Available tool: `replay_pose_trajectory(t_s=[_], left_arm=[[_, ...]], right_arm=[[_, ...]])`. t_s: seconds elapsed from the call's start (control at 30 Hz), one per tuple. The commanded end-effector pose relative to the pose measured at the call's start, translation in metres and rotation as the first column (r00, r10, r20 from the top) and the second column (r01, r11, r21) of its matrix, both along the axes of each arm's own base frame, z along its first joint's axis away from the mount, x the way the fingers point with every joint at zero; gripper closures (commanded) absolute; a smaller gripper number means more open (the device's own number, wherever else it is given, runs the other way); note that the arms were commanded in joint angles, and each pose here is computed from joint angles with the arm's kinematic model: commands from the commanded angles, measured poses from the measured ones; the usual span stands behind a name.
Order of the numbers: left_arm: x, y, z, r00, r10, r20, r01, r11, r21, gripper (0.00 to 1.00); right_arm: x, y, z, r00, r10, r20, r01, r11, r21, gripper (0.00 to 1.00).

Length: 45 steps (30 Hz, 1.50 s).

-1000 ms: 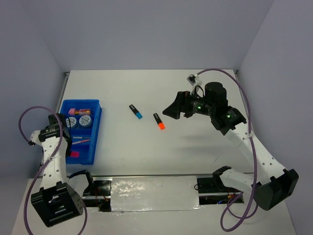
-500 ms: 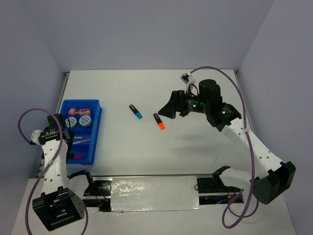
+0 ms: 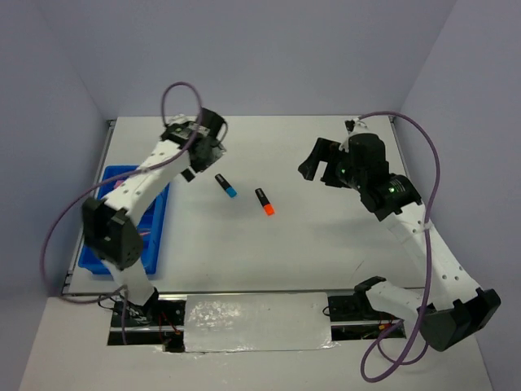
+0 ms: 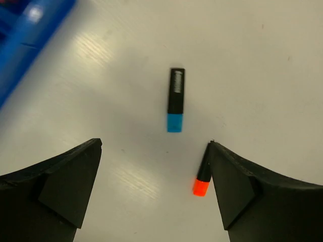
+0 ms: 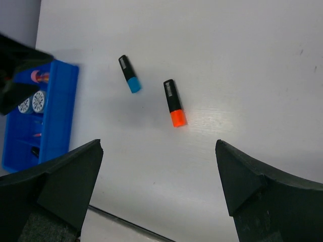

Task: Sort the stationery into containers
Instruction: Pick up the pen from the center of the board.

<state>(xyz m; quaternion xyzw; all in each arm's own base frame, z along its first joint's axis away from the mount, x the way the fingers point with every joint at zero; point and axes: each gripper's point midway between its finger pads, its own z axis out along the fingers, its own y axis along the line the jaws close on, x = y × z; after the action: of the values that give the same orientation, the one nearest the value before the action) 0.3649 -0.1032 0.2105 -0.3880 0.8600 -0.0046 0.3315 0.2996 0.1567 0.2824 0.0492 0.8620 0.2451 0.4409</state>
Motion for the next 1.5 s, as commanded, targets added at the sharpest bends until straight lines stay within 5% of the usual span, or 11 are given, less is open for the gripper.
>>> replay_pose_trajectory(t_s=[0.0,0.27,0.63,0.73,0.87,1.03,1.1,1.13,1.2,1.37,1.47], left_arm=[[0.014,-0.038,-0.042,0.989,-0.030,-0.144,0.042,0.996,0.081,0.01],[0.057,-0.085,-0.108,0.971,-0.022,-0.237,0.030,0.999,0.031,0.01],[0.063,-0.074,-0.173,0.948,0.007,-0.319,0.015,0.998,0.066,0.12],[0.067,-0.069,-0.185,0.947,-0.009,-0.322,0.029,0.998,0.059,0.21],[0.059,-0.065,-0.195,0.942,-0.028,-0.334,0.048,0.998,0.051,0.60],[0.052,-0.066,-0.211,0.942,-0.073,-0.326,0.079,0.997,0.005,0.55],[0.047,-0.066,-0.214,0.940,-0.089,-0.328,0.093,0.996,-0.005,0.83],[0.048,-0.066,-0.206,0.947,-0.092,-0.308,0.092,0.996,-0.014,1.00],[0.041,-0.065,-0.194,0.950,-0.094,-0.297,0.092,0.996,-0.022,1.00],[0.015,-0.030,-0.060,0.996,0.012,-0.091,-0.012,1.000,-0.003,1.00],[-0.022,0.015,-0.038,0.983,0.126,-0.131,-0.122,0.992,0.038,1.00]], right_arm=[[-0.014,-0.022,-0.008,0.996,-0.086,-0.020,0.085,0.996,-0.037,0.00],[-0.049,-0.008,-0.029,0.997,0.048,-0.064,-0.046,0.998,0.031,0.00],[-0.069,-0.011,-0.026,0.994,0.105,-0.033,-0.104,0.994,0.017,0.00],[-0.070,-0.009,-0.020,0.992,0.124,-0.018,-0.123,0.992,0.022,0.00],[-0.066,-0.007,-0.015,0.991,0.130,-0.010,-0.130,0.991,0.020,0.00],[-0.060,0.002,-0.013,0.987,0.160,-0.010,-0.160,0.986,0.041,0.00],[-0.058,0.005,-0.013,0.986,0.167,-0.015,-0.166,0.985,0.048,0.00],[-0.057,0.006,-0.012,0.985,0.175,-0.010,-0.174,0.983,0.054,0.00],[-0.056,0.008,-0.010,0.984,0.180,-0.006,-0.180,0.982,0.057,0.00],[-0.051,0.013,-0.007,0.979,0.201,0.012,-0.202,0.977,0.062,0.00],[-0.050,0.019,-0.012,0.976,0.220,-0.001,-0.219,0.973,0.076,0.00]])
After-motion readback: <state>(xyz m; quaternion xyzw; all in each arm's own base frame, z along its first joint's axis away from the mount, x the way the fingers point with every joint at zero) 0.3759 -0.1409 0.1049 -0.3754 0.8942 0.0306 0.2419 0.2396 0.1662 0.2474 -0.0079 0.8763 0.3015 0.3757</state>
